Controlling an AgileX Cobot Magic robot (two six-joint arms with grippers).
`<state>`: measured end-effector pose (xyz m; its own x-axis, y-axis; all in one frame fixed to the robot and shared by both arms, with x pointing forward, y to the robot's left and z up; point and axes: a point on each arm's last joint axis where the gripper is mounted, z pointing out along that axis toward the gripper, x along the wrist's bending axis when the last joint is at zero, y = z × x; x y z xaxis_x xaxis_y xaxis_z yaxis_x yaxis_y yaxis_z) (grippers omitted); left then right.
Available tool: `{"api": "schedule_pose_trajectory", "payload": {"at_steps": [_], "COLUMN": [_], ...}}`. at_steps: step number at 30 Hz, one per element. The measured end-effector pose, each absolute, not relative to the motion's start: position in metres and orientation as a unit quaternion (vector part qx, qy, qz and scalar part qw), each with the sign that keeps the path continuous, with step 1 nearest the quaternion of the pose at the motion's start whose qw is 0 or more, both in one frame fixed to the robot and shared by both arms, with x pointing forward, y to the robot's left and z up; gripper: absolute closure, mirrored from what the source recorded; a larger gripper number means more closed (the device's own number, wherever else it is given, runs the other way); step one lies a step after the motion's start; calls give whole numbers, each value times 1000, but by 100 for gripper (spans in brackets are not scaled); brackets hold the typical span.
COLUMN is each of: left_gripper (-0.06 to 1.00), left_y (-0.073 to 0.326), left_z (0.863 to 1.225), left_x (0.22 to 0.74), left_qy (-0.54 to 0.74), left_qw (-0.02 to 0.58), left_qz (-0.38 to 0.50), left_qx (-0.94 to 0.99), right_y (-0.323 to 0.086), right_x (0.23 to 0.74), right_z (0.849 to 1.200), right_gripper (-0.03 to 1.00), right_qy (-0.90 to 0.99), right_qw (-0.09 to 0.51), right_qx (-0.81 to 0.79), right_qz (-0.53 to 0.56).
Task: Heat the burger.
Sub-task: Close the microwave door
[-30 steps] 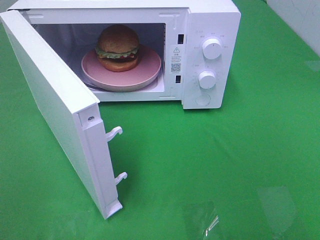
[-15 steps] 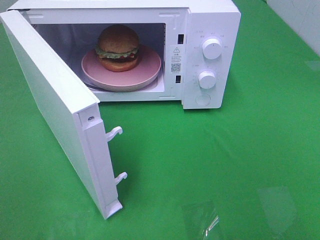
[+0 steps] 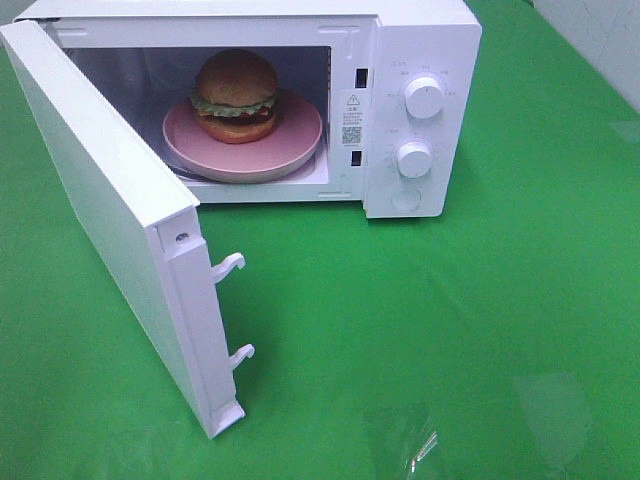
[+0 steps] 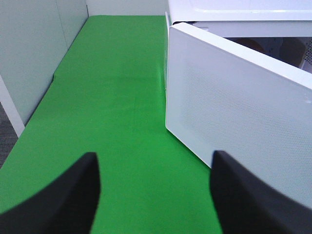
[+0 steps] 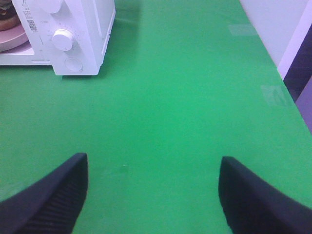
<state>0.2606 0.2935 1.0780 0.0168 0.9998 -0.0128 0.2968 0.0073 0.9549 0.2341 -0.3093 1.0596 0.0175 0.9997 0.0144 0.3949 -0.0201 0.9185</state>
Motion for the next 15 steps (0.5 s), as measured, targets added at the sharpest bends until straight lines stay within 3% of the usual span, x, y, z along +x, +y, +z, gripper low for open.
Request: {"api": "schedule_pose_trajectory", "payload": {"at_steps": [1,2,4,5,6,15], "left_gripper": [53,53,85,85,93,94], "left_y": [295,295,298,298,300,308], "left_z": [1080,1080,1083,1083,1084,1062], "left_x": [270,270,291,291,303,345], "left_qy": [572,572,580,580,582,584], "left_qw": [423,423,417,417,415,427], "left_qz": [410,410,406,406,407,434], "left_qx": [572,572,571,571,568,537], "right_y": [-309,-309,-309,-309,-309,-309], "right_x": [234,234,234,234,234,234], "right_z": [1060,1060,1060,1060,1060,1060], "right_gripper": [24,24,24,24,24,24], "right_qy": [583,583,583,583,583,583], "right_qw": [388,388,388,388,388,388], "right_qx": [598,598,598,598,598,598], "right_qz": [390,390,390,390,390,390]}}
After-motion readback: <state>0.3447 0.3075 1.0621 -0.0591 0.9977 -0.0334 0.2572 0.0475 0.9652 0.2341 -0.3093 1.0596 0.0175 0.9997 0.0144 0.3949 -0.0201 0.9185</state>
